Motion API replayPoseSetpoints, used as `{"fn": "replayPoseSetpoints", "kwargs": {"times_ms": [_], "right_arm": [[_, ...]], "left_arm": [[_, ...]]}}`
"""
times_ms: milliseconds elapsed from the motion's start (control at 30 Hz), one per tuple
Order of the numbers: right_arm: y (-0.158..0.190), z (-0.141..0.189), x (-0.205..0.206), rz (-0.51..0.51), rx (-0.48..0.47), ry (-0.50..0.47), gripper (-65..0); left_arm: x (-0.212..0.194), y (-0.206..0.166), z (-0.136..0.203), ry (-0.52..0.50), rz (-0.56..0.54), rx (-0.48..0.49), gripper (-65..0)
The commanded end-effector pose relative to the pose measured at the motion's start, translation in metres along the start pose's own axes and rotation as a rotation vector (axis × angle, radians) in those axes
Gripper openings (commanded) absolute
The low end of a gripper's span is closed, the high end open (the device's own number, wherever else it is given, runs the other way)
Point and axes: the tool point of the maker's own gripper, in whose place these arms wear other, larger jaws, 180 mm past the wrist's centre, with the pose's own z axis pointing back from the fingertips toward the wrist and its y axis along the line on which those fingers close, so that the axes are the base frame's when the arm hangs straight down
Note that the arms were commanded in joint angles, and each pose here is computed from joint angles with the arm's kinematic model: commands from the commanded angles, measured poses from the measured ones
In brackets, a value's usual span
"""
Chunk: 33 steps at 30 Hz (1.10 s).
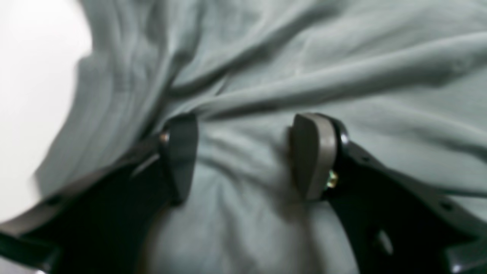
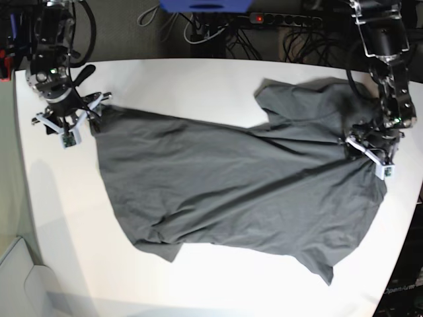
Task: Layout the t-shirt on the table in an organized manner, then fold the t-shirt properly
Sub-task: 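Regrasp the t-shirt with the left gripper near the shoulder, then pull the t-shirt taut with both grippers away from each other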
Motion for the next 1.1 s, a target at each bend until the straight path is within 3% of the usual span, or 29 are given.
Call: {"fn": "replayPoseSetpoints", "kwargs": {"times_ms": [0, 133, 300, 500, 733, 1067], "right_arm": [[-0.009, 0.003, 0.014, 0.001, -0.020, -0.053, -28.1], [-0.010, 0.011, 0.002, 0.012, -0.023, -0.028, -28.1], [0.003, 0.030, -0.001, 0.049, 0.004, -0.032, -28.1], [0.037, 0.044, 0.003, 0.110, 0.128, -0.051, -28.1], [0.044, 0.042, -0.010, 0.079, 0.144, -0.021, -28.1], [0.046, 0.028, -0.033, 0.037, 0.163, 0.036, -28.1]], "left_arm": [[0.039, 0.008, 0.005, -0.093, -0.014, 0.012, -26.2], [0.068, 0.013, 0.013, -0.147, -0.038, 0.023, -26.2], [0.103, -0.006, 0.033, -0.252, -0.093, 0.001, -26.1], [0.104, -0.028, 0.056, -0.197, -0.157, -0.011, -26.1], [0.045, -0.037, 0.041, -0.107, -0.114, -0.044, -26.1], [-0.014, -0.021, 0.016, -0.008, -0.027, -0.035, -26.1]]}}
